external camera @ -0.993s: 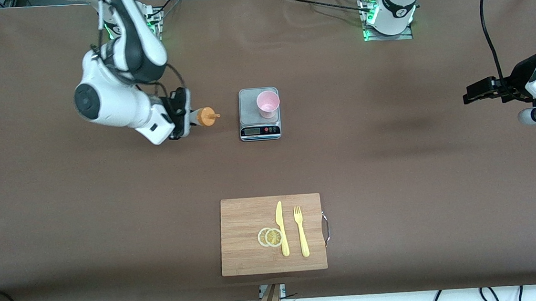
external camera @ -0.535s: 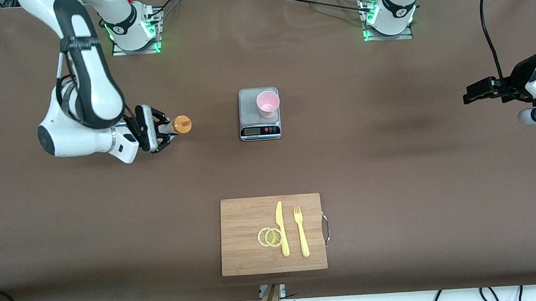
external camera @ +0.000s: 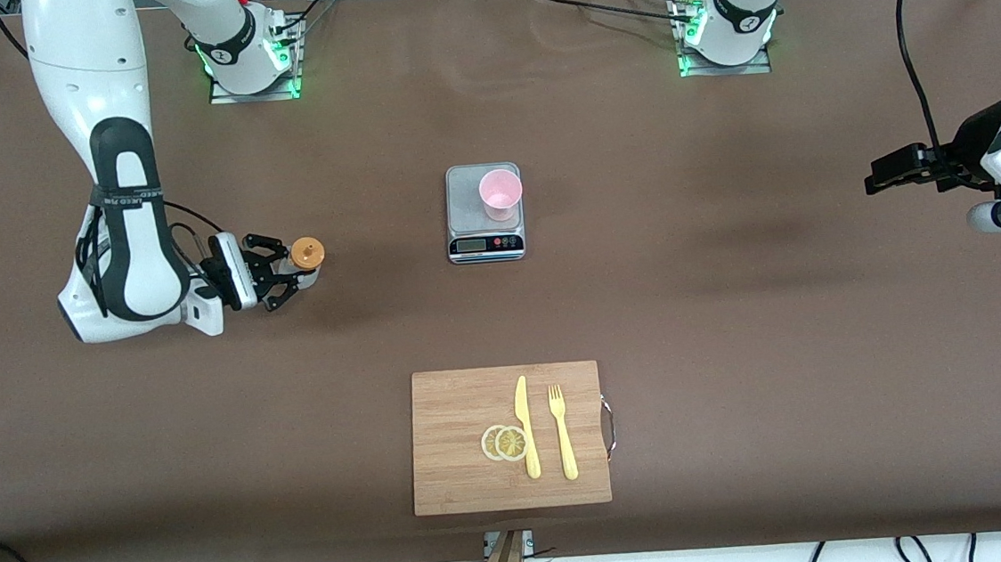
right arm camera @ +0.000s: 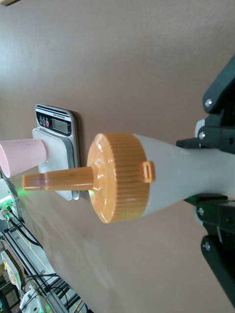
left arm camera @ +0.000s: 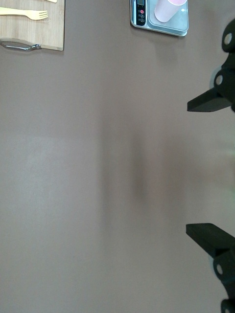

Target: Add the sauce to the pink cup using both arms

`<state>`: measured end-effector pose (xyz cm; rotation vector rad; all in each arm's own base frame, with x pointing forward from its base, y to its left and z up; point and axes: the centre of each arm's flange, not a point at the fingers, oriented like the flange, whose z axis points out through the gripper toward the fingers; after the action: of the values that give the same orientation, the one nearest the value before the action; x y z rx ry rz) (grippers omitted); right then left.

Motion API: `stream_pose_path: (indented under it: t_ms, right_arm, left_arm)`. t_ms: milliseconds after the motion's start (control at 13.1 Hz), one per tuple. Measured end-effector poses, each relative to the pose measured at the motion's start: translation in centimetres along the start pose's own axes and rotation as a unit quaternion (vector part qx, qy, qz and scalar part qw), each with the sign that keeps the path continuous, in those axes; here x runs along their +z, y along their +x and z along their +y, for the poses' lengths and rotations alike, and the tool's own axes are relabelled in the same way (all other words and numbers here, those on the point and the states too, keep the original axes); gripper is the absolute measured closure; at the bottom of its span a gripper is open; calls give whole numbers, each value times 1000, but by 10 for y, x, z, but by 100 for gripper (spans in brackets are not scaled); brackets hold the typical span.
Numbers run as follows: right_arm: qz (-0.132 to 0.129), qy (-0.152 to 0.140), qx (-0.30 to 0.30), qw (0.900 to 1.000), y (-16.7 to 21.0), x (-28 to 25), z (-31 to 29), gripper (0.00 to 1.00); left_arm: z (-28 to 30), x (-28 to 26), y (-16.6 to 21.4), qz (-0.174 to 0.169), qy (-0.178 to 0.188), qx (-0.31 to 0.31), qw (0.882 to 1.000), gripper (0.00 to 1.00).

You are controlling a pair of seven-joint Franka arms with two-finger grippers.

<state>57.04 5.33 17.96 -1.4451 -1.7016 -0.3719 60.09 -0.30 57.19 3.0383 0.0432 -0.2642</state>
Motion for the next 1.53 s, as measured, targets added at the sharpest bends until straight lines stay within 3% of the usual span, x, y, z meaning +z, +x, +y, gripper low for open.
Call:
stream_pose_path:
  t_ms: [76,153,306,535,841,1070,1299,1528]
  right_arm:
    - [4,-1,-2,1000,-5,-4,-1,52]
    - [7,-3,-2,1000,-9,-8,-2,52]
    - [5,-1,-7,1000,-10,-15,-3,35]
    - [-42,16,-20,999,-9,-42,0,2]
    - [-100,22,16,995,-27,-91,-18,1]
    - [-156,28,68,985,-9,-128,-26,1]
    - [-213,9,147,966,38,-167,-20,1]
    - [-254,-34,243,936,84,-190,-11,0]
  left_arm:
    - [0,0,0,0,0,0,1000,0]
    - [0,0,0,0,0,0,1000,0]
    - [0,0,0,0,0,0,1000,0]
    - [0,0,0,0,0,0,1000,0]
    - [0,0,0,0,0,0,1000,0]
    - [0,0,0,0,0,0,1000,0]
    - [1,0,0,0,0,1,1000,0]
    - [1,0,0,0,0,1,1000,0]
